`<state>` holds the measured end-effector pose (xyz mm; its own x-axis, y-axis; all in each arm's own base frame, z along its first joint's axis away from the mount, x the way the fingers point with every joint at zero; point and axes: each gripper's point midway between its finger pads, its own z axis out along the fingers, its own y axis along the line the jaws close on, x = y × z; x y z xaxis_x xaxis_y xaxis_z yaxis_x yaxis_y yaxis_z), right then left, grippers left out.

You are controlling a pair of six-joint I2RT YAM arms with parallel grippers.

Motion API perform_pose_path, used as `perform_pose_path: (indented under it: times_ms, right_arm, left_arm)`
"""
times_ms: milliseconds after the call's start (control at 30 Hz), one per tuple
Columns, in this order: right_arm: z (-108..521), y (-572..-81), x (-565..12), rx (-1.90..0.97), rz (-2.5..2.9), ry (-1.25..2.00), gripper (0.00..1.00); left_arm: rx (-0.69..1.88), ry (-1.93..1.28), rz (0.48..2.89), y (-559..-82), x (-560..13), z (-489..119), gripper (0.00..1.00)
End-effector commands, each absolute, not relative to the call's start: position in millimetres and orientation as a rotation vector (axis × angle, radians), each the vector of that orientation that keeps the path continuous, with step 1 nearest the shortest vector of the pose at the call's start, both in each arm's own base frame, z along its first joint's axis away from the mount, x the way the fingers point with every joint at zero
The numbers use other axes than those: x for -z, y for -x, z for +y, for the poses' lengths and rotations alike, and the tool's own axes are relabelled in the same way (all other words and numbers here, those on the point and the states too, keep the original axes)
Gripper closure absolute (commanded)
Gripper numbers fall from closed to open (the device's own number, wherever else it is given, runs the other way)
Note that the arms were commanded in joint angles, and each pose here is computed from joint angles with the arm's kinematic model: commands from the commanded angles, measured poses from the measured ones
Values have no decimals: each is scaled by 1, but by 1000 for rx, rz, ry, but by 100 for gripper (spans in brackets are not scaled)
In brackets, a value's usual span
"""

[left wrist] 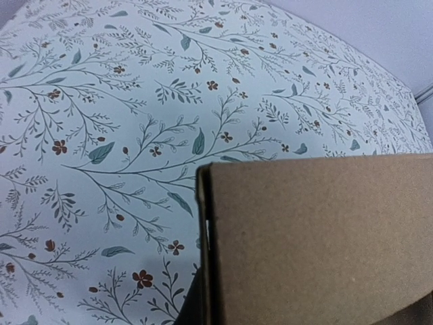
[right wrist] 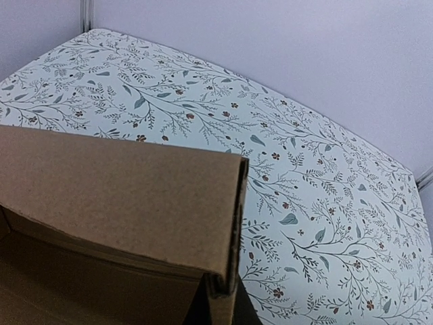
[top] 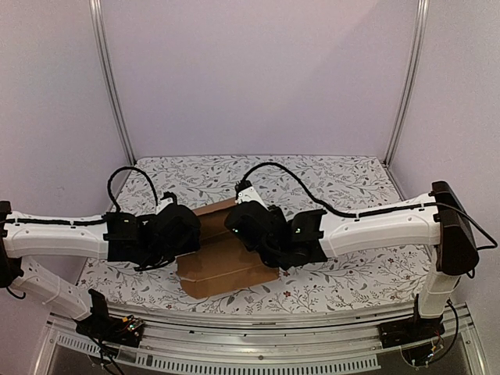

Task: Fold the paper box

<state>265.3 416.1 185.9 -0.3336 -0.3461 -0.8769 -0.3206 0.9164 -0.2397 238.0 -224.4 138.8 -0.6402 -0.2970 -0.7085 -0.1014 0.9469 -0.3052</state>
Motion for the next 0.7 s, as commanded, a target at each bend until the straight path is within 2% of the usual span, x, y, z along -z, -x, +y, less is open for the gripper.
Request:
perform_pose_path:
  times_ms: [0,267,333,633,667]
  right_arm:
    - [427,-264,-177,30,1936,514,100]
    - [426,-263,-180,20,1933,507,100]
    - [424,-264,-181,23,1932,505,100]
    - [425,-265,-184,22,1919,492,100]
    - [424,-265,-184,28,1916,493,100]
  left_arm:
    - [436,267,2232,-233,-160,-249,100]
    - [419,254,2242,-232,-158,-249,100]
    - [414,252,2245,-232,-157,-249,91]
    - [427,235,2258,-231,-156,-253,67]
    - [431,231,2261,-230,-156,-253,60]
